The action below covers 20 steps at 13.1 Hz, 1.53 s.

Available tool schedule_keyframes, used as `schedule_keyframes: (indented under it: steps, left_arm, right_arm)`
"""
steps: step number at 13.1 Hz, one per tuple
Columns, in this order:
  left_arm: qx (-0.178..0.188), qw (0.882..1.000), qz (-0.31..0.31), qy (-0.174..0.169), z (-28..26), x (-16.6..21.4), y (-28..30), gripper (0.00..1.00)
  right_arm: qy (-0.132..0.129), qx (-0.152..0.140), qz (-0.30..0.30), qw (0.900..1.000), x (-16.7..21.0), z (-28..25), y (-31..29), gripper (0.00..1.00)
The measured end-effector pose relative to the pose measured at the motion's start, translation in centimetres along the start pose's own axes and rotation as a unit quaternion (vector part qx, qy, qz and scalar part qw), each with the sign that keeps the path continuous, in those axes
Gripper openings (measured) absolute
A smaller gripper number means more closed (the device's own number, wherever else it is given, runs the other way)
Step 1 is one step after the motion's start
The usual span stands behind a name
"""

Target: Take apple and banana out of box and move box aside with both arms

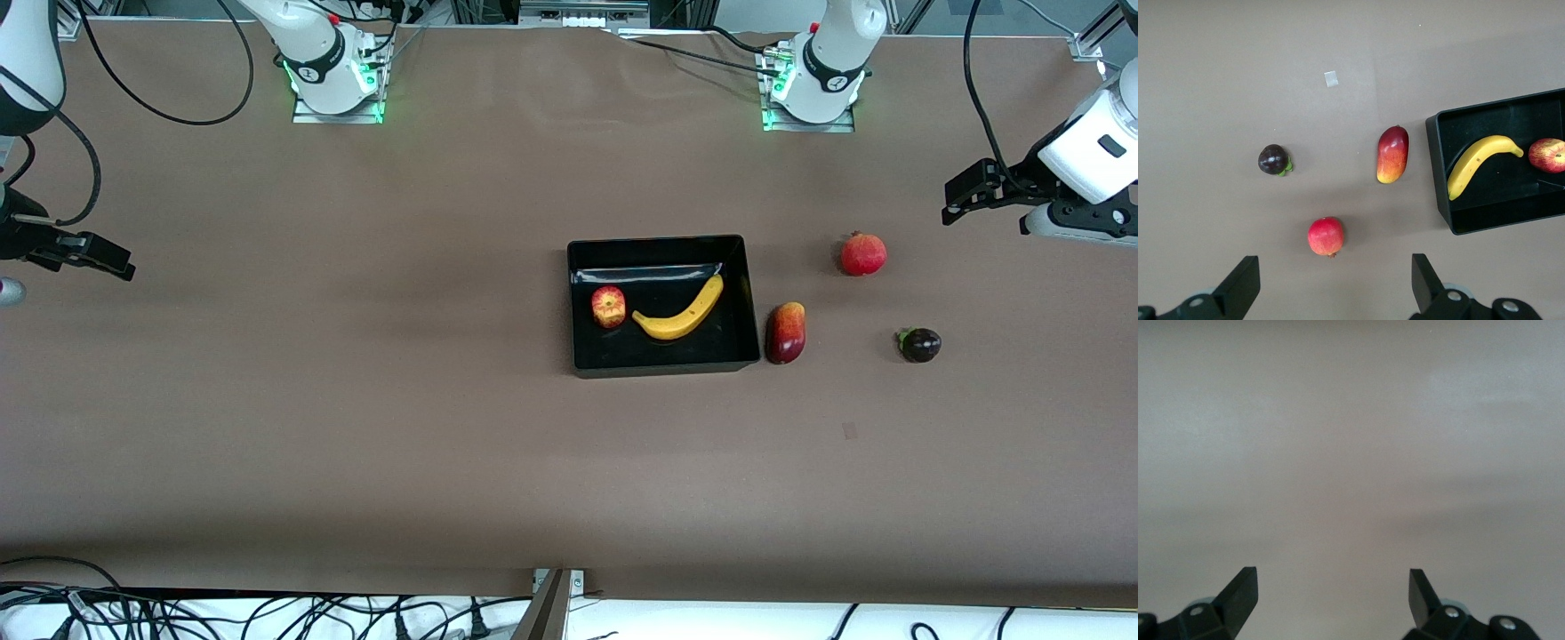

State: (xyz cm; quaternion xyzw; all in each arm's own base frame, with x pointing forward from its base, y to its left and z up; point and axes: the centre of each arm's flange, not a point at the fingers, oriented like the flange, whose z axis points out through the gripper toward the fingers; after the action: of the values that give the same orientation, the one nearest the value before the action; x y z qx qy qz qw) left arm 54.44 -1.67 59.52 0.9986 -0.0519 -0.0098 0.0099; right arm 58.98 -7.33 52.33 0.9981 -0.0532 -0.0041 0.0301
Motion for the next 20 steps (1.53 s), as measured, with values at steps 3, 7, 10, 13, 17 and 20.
schedule_keyframes:
  steps: [3, 7, 10, 13, 17, 20]
  left_arm:
    - [0.003, 1.000, 0.000, 0.001, -0.1, 0.0, 0.1, 1.00]
    - [0.003, 1.000, -0.002, 0.002, -0.6, 0.0, 0.4, 1.00]
    - [0.003, 1.000, 0.002, -0.006, -0.2, 0.1, 0.9, 1.00]
    - [0.005, 1.000, 0.012, -0.022, 1.1, 0.6, 3.5, 1.00]
    - [0.008, 0.999, 0.012, -0.046, 5.1, 2.3, 9.6, 1.00]
    - [0.008, 0.999, -0.001, -0.048, 8.4, 3.1, 16.3, 1.00]
  right_arm:
    - [-0.004, 0.000, -0.002, 1.000, 0.2, 0.4, -0.3, 1.00]
    - [-0.005, 0.000, -0.002, 1.000, 0.2, 0.5, -0.2, 1.00]
    - [-0.006, 0.000, -0.013, 1.000, 0.2, 0.7, -1.3, 1.00]
    - [-0.006, 0.000, -0.013, 1.000, 0.2, 0.7, -1.3, 1.00]
    - [-0.008, 0.000, -0.010, 1.000, 0.1, 0.4, -1.0, 1.00]
    - [-0.014, -0.001, 0.002, 1.000, -0.5, -0.4, 0.3, 1.00]
